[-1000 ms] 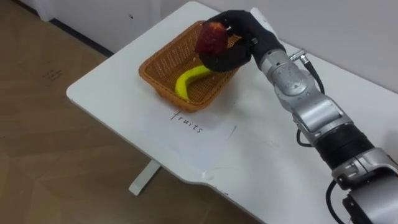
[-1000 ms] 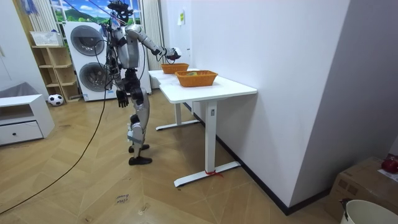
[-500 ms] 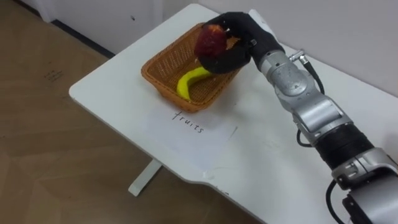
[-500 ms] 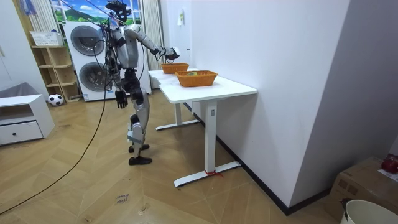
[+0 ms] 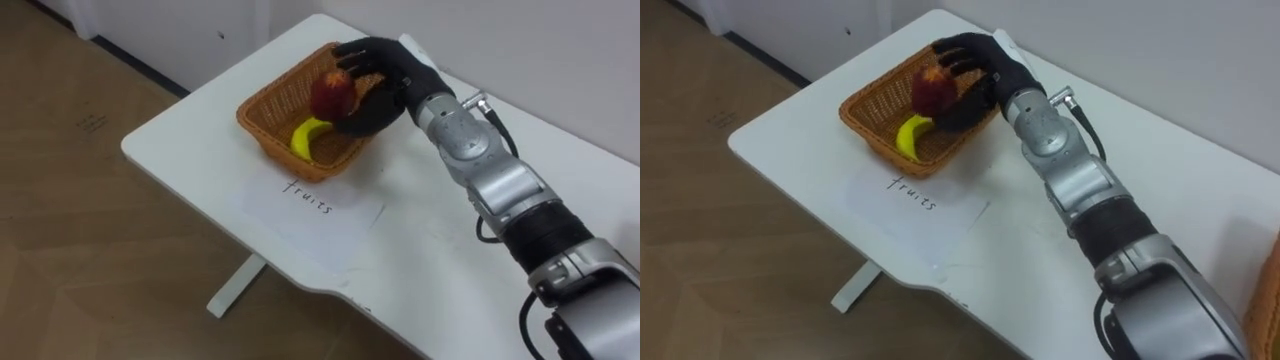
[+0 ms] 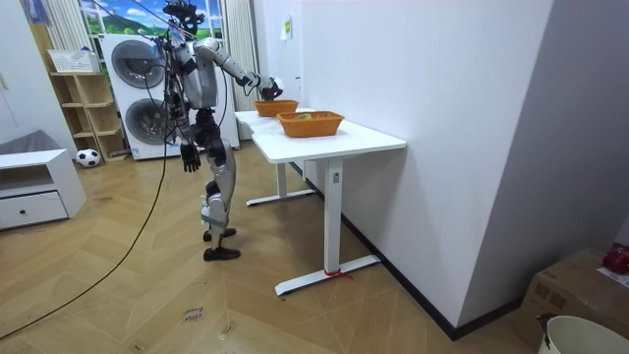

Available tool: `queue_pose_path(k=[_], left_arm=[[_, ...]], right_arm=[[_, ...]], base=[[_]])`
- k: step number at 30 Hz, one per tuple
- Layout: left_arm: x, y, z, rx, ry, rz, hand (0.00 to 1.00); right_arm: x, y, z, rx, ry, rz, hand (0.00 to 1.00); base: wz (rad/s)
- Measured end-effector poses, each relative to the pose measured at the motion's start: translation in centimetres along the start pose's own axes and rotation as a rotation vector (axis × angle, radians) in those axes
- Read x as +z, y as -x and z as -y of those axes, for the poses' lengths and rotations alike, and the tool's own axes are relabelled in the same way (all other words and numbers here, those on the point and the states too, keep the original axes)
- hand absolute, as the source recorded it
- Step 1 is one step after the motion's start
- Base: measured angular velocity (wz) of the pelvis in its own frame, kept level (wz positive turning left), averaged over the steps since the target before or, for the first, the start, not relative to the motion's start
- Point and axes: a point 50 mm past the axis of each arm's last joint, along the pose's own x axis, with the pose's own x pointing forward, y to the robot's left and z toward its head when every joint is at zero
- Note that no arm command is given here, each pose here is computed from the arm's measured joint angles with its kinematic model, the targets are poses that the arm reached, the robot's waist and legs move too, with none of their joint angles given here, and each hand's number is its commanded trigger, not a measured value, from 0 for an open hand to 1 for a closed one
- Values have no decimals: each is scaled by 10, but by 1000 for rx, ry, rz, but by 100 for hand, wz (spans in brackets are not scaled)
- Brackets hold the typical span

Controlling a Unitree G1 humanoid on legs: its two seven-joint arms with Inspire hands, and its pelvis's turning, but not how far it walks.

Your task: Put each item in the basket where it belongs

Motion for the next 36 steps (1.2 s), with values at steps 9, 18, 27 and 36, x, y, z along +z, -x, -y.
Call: queue_pose_path(k=[9,18,27,36], left_arm=[[2,0,-1,8,2,7,0],[2,0,-1,21,2,8,0],[3,0,-1,26,3,9,0],[-1,-1,0,13,8,-16,0]], right_arm=[[0,0,0,0,1,0,0],[0,0,0,0,2,0,0],[0,0,0,-4,11,2,0],[17,1,2,-9,23,76,0]], base=[[0],[0],[0],[-2]])
